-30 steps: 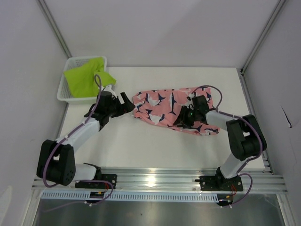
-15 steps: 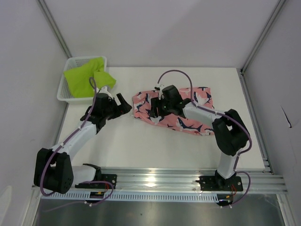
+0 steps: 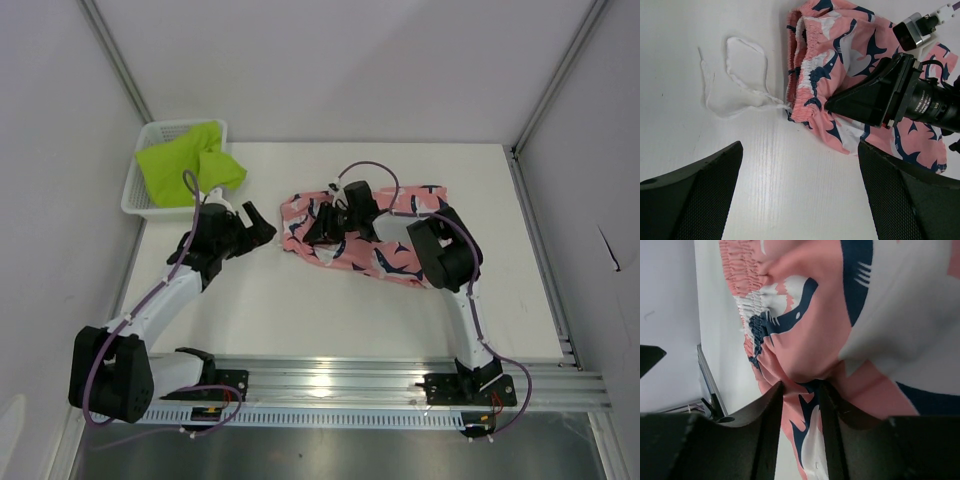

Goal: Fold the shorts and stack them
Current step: Fold the shorts

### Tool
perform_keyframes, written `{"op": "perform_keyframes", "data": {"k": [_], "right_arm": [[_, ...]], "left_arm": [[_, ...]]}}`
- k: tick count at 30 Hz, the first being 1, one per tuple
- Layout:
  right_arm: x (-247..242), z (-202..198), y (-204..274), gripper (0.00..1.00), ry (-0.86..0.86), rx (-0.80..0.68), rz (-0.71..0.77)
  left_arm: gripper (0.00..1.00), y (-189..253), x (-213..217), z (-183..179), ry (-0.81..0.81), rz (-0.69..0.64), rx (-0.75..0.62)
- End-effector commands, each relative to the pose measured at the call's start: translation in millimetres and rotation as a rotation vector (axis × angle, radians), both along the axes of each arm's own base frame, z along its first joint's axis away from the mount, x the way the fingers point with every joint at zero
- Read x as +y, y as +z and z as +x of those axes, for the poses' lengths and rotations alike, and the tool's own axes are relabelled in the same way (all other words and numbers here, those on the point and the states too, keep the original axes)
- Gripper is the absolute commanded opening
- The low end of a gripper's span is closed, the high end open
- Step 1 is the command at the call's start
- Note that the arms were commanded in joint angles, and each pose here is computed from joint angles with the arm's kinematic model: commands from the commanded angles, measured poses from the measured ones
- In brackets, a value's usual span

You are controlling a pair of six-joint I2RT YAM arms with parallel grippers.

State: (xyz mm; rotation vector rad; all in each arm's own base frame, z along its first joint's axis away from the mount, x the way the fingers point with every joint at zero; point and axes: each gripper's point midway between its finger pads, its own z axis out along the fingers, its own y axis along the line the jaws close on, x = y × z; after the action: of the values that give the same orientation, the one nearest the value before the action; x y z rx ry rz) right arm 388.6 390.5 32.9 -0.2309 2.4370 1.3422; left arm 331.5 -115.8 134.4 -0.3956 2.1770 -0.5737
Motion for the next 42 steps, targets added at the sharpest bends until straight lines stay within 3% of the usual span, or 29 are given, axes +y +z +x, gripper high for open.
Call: {"op": "perform_keyframes", "data": {"k": [1,7,14,17,28,33,38,42], "right_arm": [[-1,2,-12,0.37,-0.026,0.095,0.012],[-34,-38,-52,0.34,-0.04,0.243,-0.124],[-83,-108,-50,0.34,0.007,0.305,-0.184],[-93,-120,-36,0.35,0.013,0.281,-0.188],[-83,-98,31,0.44,0.045,0.082,-0.135],[-77,-93,42,0.57,0.053,-0.007,-0.138],[-76,-80,53,0.62,0.031,-0.055,-0.133],[-79,-64,47,0.64,0.004,-0.077,-0.164]], "left_arm": [[0.98,6,4,3,0.019,-0.011,-0.035],[0.98,-5,0,2,0.007,-0.019,-0.014],[0.98,-24,-15,-2,-0.042,-0.025,0.017],[0.98,-24,-31,2,-0.081,-0.05,-0.014],[0.97,-57,-75,3,-0.173,-0.151,-0.035],[0.99,-58,-80,8,-0.187,-0.175,-0.109],[0.99,-48,-95,11,-0.242,-0.25,-0.173],[0.99,-59,-102,19,-0.232,-0.23,-0.14]]}}
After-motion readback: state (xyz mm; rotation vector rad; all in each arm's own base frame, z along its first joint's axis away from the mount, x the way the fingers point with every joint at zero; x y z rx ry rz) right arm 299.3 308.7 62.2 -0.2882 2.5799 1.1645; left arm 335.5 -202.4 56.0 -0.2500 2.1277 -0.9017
